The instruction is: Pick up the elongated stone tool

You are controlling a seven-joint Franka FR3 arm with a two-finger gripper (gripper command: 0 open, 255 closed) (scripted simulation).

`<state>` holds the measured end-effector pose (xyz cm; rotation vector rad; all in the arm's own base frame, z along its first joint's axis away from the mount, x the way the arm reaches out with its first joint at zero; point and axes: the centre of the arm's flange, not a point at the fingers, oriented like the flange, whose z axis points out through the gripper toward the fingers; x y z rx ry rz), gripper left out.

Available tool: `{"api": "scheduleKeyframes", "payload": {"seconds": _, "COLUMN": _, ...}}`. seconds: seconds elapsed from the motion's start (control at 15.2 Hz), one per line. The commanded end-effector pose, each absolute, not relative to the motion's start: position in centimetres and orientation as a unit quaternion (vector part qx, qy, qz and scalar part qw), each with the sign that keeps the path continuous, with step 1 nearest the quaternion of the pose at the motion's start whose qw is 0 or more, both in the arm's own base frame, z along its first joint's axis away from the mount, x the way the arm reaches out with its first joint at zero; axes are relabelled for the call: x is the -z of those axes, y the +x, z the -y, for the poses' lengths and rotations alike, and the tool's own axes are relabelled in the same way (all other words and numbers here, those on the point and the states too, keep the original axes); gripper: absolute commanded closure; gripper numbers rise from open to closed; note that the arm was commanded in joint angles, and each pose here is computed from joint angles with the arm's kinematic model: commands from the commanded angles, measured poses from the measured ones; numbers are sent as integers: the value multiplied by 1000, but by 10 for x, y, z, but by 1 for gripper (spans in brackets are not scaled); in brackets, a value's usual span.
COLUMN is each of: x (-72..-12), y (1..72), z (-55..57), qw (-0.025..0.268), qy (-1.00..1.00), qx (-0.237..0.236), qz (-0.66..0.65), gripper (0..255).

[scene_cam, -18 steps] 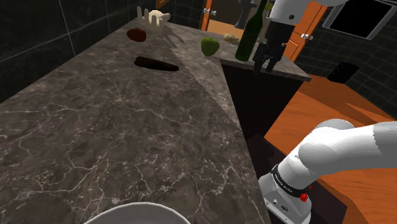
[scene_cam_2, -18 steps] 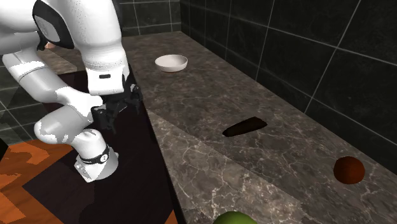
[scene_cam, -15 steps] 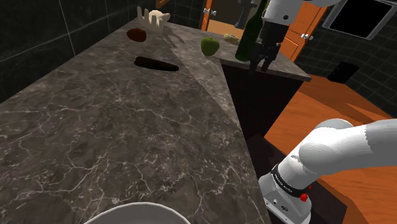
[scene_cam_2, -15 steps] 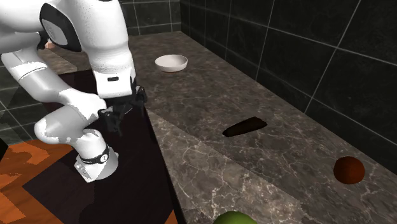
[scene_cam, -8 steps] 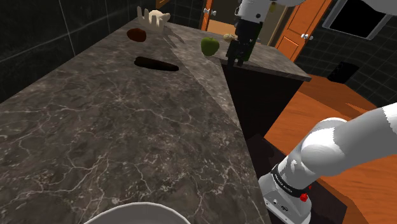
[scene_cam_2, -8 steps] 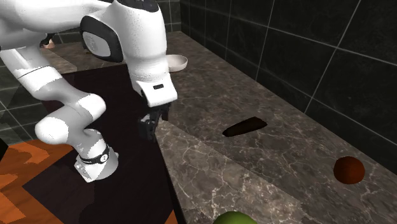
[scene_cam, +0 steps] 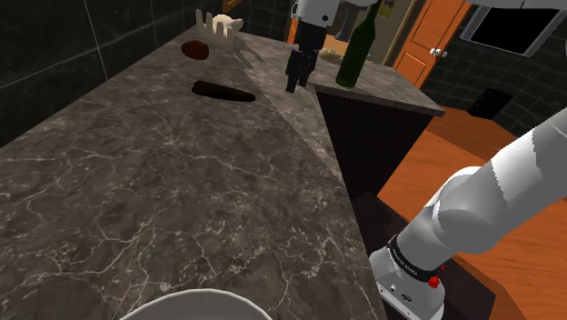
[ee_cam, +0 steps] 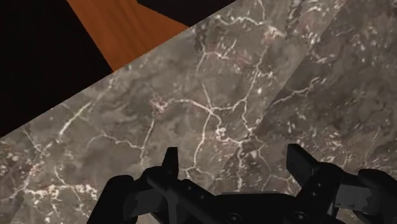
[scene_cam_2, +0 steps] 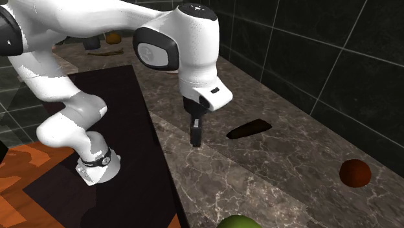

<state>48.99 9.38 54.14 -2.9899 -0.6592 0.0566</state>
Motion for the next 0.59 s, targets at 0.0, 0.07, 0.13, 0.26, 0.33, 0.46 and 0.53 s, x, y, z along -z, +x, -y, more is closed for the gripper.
{"api": "scheduleKeyframes", "payload": {"seconds": 0.0, "x": -538, "y": 505, "z": -108, "qw": 43, "qy": -969, "qx": -14, "qz": 243, "gripper": 0}}
{"api": "scheduleKeyframes", "payload": {"seconds": 0.07, "x": -537, "y": 514, "z": -116, "qw": 44, "qy": -966, "qx": -12, "qz": 256, "gripper": 0}}
{"api": "scheduleKeyframes", "payload": {"seconds": 0.13, "x": -535, "y": 523, "z": -125, "qw": 46, "qy": -962, "qx": -10, "qz": 269, "gripper": 0}}
{"api": "scheduleKeyframes", "payload": {"seconds": 0.26, "x": -533, "y": 540, "z": -143, "qw": 48, "qy": -954, "qx": -6, "qz": 295, "gripper": 0}}
{"api": "scheduleKeyframes", "payload": {"seconds": 0.33, "x": -532, "y": 548, "z": -153, "qw": 50, "qy": -950, "qx": -4, "qz": 308, "gripper": 0}}
{"api": "scheduleKeyframes", "payload": {"seconds": 0.46, "x": -530, "y": 564, "z": -173, "qw": 53, "qy": -941, "qx": 0, "qz": 334, "gripper": 0}}
{"api": "scheduleKeyframes", "payload": {"seconds": 0.53, "x": -529, "y": 572, "z": -183, "qw": 54, "qy": -936, "qx": 2, "qz": 347, "gripper": 0}}
